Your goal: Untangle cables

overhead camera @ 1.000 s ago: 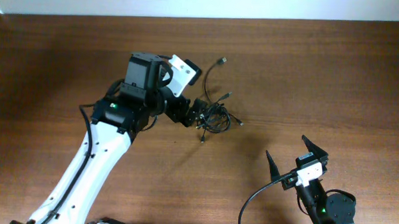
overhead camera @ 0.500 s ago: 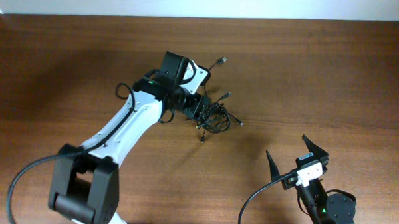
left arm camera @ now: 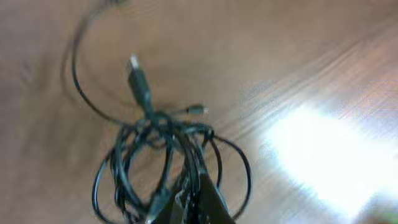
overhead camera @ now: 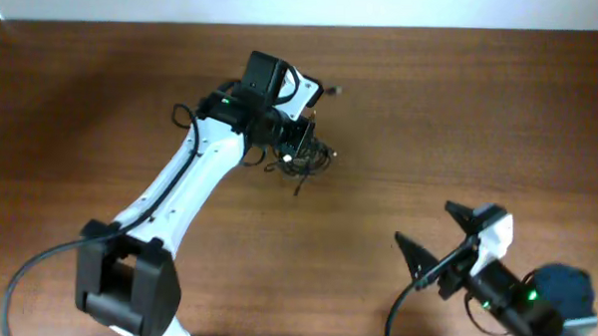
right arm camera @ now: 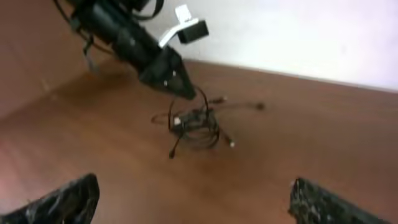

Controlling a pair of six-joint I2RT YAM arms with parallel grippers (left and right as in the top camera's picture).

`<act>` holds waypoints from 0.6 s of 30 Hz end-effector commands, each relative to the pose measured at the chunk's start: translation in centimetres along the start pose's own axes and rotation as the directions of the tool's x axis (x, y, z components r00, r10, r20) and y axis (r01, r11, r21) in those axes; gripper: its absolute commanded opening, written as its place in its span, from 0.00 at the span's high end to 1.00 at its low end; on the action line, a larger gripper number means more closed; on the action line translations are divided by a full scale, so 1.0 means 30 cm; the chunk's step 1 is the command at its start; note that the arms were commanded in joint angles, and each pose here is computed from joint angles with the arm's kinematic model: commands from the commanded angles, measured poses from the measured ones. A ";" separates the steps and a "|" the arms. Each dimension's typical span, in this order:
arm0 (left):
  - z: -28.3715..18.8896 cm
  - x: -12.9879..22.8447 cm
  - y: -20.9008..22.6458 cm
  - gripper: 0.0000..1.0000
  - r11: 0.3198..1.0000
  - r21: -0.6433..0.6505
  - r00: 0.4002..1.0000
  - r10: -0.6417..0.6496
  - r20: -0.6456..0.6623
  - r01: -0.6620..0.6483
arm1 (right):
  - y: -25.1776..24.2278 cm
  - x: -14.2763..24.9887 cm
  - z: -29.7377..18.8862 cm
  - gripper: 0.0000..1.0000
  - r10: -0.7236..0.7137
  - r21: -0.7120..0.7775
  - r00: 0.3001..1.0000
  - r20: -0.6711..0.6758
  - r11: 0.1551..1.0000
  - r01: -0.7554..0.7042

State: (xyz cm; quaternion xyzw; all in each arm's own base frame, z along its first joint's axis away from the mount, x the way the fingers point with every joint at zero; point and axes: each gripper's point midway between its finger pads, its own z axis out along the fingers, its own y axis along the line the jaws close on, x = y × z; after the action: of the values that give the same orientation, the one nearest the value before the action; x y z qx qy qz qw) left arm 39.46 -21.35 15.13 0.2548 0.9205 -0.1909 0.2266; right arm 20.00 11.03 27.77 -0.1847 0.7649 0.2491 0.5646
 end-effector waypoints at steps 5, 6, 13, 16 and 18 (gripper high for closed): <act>-0.315 -0.246 -0.054 1.00 0.970 0.195 0.962 -0.186 0.201 0.147 | -0.062 -0.177 0.272 0.01 0.131 -0.107 0.956 -0.263 0.981 -0.164; -0.338 -0.252 -0.017 1.00 0.955 0.217 0.946 -0.247 0.208 0.202 | -0.068 -0.176 0.366 0.01 0.141 -0.189 0.954 -0.265 0.963 -0.194; -0.350 -0.266 0.011 1.00 0.963 0.209 0.946 -0.219 0.240 0.170 | -0.174 0.049 0.787 0.31 0.754 0.052 0.518 -0.404 0.584 -0.810; -0.317 -0.261 -0.009 1.00 0.975 0.154 0.954 -0.193 0.229 0.160 | -0.131 0.051 0.836 0.32 0.812 0.080 0.432 -0.392 0.498 -0.863; -0.313 -0.264 -0.022 1.00 0.976 0.155 0.956 -0.185 0.230 0.152 | -0.115 0.055 0.845 0.36 0.820 0.091 0.421 -0.387 0.489 -0.868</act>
State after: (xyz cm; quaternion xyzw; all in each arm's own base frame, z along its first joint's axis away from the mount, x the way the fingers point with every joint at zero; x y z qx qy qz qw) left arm 42.31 -20.10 25.64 0.1506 0.8964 -0.3075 0.2813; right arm 40.76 22.48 19.55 0.1228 0.8325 0.5027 0.1981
